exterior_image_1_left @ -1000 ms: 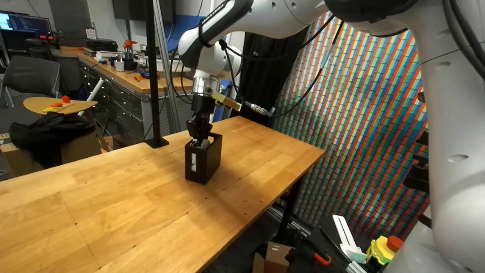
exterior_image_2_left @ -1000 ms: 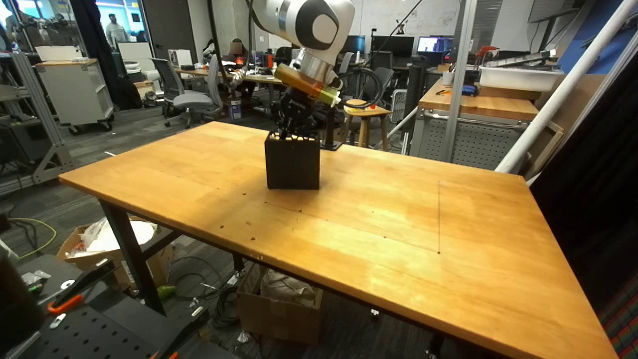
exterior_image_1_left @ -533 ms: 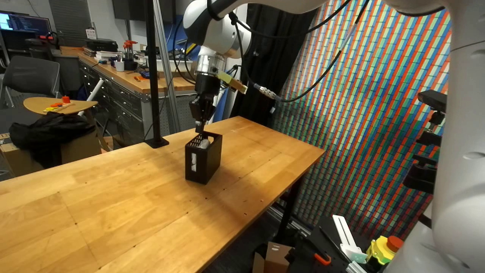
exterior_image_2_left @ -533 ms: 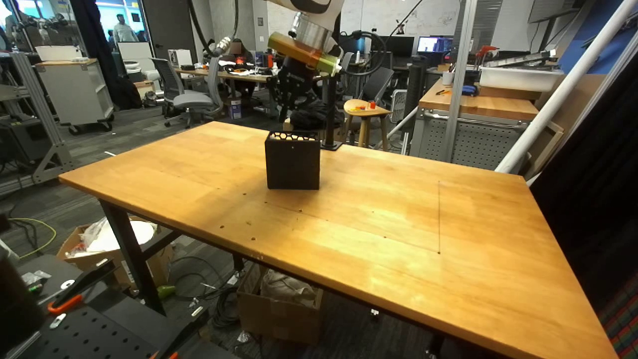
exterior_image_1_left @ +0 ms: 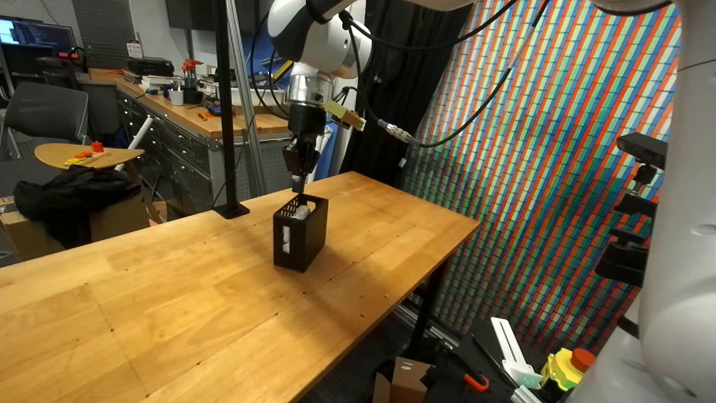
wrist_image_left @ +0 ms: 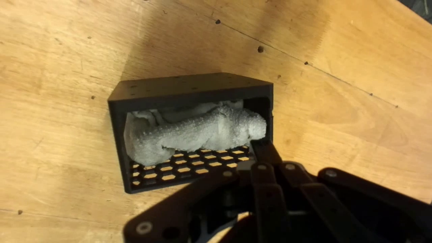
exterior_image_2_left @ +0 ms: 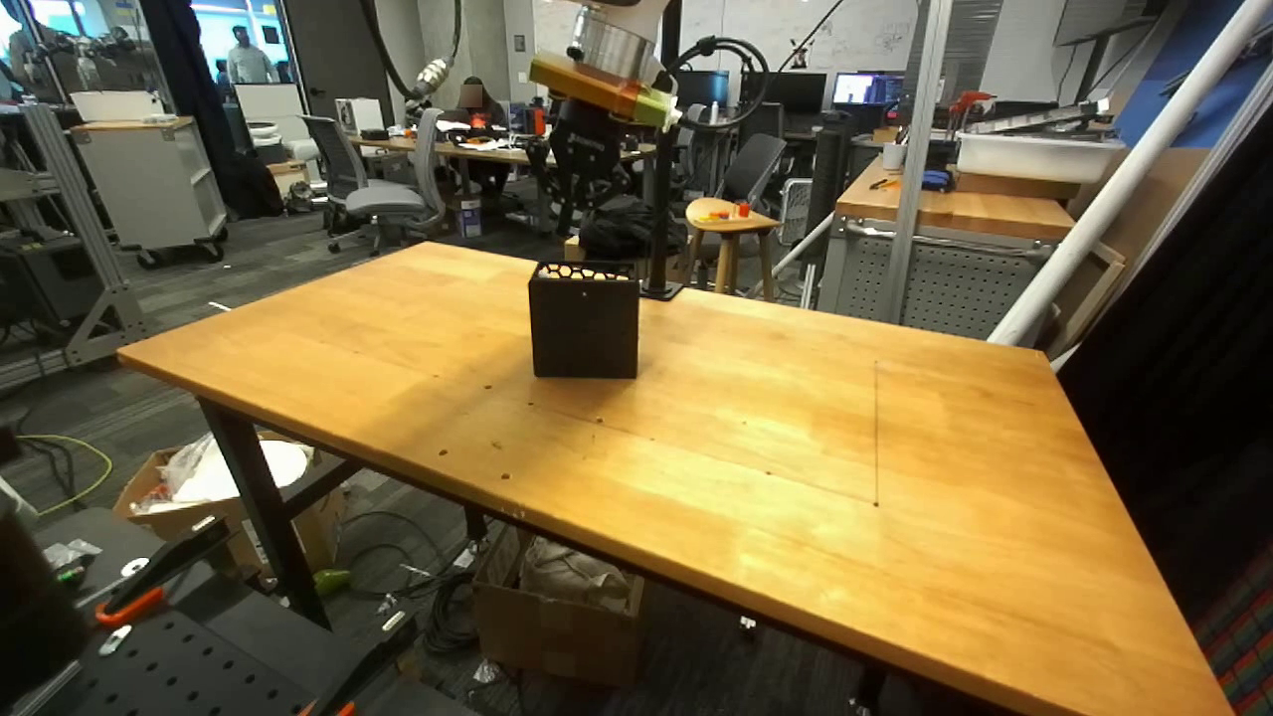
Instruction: Pick up the cloth and put it in the box
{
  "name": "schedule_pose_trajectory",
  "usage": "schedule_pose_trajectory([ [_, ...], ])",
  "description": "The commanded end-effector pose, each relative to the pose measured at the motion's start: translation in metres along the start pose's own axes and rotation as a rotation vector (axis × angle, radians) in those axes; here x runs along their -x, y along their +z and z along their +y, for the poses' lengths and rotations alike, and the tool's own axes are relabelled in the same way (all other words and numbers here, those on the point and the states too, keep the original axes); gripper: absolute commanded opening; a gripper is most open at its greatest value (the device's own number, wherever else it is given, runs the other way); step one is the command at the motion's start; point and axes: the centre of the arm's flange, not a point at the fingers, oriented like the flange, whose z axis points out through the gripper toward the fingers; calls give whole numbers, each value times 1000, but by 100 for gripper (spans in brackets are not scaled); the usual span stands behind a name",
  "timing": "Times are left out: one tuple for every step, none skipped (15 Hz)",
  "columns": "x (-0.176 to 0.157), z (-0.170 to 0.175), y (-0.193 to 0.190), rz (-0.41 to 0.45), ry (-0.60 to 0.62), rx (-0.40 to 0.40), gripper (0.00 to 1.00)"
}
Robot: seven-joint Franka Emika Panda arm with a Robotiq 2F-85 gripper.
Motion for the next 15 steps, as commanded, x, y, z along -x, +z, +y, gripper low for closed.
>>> schedule_pose_trajectory([
  [4,1,-3,-8,-79,70,0],
  [5,3,-2,-13,-91,81,0],
  [6,6,0,-14,-101,95,0],
  [5,7,1,-11,-109,106,0],
  [4,8,2,-9,-113,121,0],
  [3,8,2,-2,-114,137,0],
  [0,7,3,0,-115,156,0],
  [-3,5,6,1,-116,176,0],
  [-6,4,8,1,-120,192,0],
  [-9,3,13,-2,-125,203,0],
  [-11,2,16,-4,-131,210,0],
  [-13,1,21,-7,-134,215,0],
  [-13,1,26,-8,-136,217,0],
  [-14,2,31,-9,-135,219,0],
  [-13,4,36,-12,-133,222,0],
])
